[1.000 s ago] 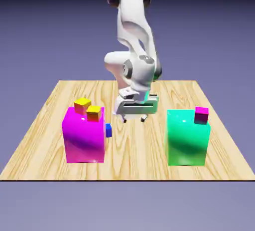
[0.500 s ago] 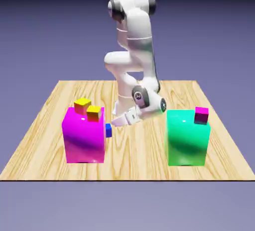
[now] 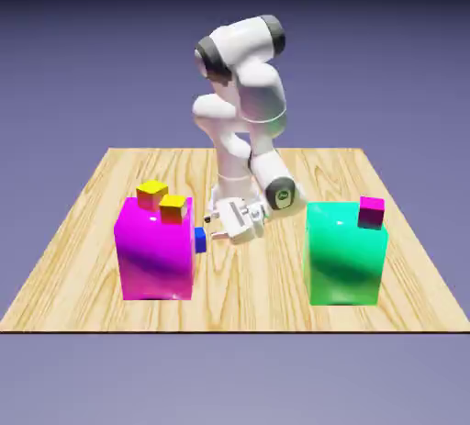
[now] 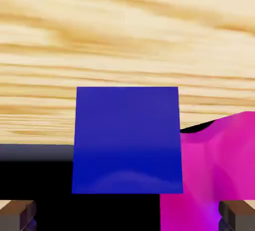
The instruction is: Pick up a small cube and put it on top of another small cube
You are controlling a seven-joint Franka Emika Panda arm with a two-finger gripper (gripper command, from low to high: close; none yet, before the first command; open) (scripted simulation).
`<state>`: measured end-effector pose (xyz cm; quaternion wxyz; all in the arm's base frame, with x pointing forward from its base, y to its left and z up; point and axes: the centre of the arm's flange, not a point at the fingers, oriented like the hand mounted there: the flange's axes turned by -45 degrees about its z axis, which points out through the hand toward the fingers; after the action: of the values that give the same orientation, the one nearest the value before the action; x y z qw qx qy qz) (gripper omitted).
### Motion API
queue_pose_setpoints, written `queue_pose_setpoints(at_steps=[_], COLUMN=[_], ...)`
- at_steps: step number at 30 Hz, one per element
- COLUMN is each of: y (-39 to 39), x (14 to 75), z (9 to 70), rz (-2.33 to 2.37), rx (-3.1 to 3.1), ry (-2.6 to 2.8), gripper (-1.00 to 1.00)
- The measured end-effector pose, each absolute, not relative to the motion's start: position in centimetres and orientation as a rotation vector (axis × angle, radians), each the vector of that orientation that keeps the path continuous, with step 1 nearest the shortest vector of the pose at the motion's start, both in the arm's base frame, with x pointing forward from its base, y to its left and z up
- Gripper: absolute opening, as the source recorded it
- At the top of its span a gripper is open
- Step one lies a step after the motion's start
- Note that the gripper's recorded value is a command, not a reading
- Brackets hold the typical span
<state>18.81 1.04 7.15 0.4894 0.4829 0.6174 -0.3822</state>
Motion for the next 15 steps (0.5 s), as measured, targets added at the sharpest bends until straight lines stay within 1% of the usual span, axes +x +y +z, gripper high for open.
queue_pose_setpoints(at_steps=[3,4,6,11,12,15], y=[-1.8,-2.0,-2.0,2.5,1.7,5.5], x=[19.4,19.4,19.4,18.3,18.9,20.1], z=[5.3,5.2,5.2,8.2,8.7,8.7], rz=[-0.929,-0.929,-0.930,-0.931,-0.978,-0.957], rx=[1.172,1.171,1.172,1.173,1.206,1.277], ry=[1.500,1.500,1.500,1.499,1.454,1.445], gripper=[0.00,-1.00,-1.00,-1.00,-1.00,-1.00])
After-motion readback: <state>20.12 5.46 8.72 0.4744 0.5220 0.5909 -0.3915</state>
